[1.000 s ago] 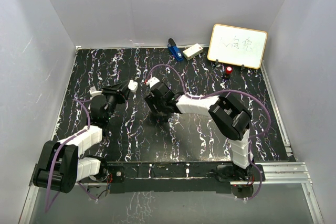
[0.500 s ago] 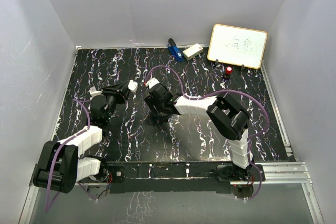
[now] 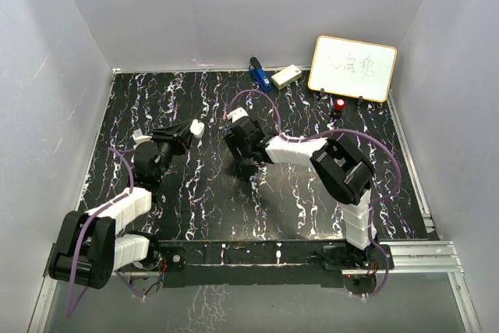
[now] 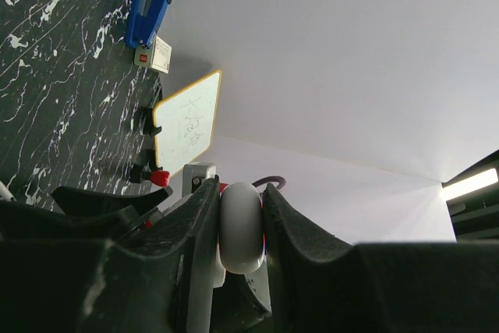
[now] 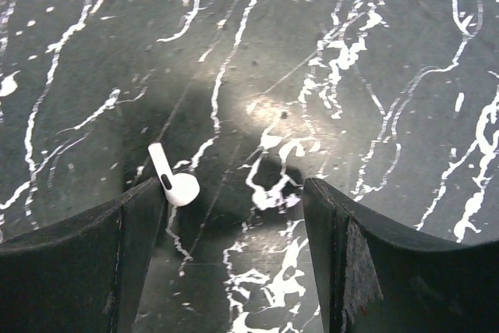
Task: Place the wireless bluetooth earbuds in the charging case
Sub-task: Pick up the earbud from the center of the board.
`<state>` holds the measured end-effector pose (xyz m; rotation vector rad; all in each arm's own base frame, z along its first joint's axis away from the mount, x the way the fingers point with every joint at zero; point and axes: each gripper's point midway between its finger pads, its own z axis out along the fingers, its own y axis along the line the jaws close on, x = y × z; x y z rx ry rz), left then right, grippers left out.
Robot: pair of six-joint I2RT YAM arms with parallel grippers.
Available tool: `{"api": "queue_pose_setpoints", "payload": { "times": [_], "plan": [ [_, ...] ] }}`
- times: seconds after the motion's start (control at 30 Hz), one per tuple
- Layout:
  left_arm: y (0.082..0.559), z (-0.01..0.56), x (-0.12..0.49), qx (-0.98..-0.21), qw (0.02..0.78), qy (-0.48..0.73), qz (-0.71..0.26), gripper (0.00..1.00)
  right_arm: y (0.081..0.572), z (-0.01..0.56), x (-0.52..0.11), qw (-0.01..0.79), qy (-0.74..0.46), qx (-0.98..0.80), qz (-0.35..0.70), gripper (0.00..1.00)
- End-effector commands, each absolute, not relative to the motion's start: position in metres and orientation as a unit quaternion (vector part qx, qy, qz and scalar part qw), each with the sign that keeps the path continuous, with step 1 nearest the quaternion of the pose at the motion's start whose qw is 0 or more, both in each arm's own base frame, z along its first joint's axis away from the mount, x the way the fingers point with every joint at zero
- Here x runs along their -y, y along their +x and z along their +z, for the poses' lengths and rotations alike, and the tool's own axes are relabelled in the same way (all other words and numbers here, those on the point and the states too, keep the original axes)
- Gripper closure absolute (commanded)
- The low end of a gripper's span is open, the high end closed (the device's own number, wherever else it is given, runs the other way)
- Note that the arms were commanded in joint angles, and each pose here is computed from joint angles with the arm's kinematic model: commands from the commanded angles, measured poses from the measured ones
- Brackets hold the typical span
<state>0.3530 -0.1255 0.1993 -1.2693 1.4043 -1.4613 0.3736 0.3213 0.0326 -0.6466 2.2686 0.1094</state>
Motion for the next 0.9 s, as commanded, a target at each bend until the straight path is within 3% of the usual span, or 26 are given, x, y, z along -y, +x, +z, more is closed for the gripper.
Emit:
{"api": "queue_pose_setpoints", "payload": {
  "times": [0.0, 0.5, 0.87],
  "plan": [
    [0.352, 0.217, 0.123, -0.536, 0.380, -0.481, -0.581, 1.00, 0.388, 0.036, -0.302, 0.388, -0.233, -0.891, 0.018, 0.30],
    [0.352, 0.219, 0.124, -0.539, 0.380, -0.477, -0.581, 1.00, 0.424, 0.048, -0.255, 0.399, -0.201, -0.895, -0.018, 0.29],
    [0.353, 0.222, 0.126, -0.540, 0.380, -0.473, -0.584, 1.00, 0.428, 0.099, -0.285, 0.436, -0.202, -0.874, 0.066, 0.29]
  ]
}}
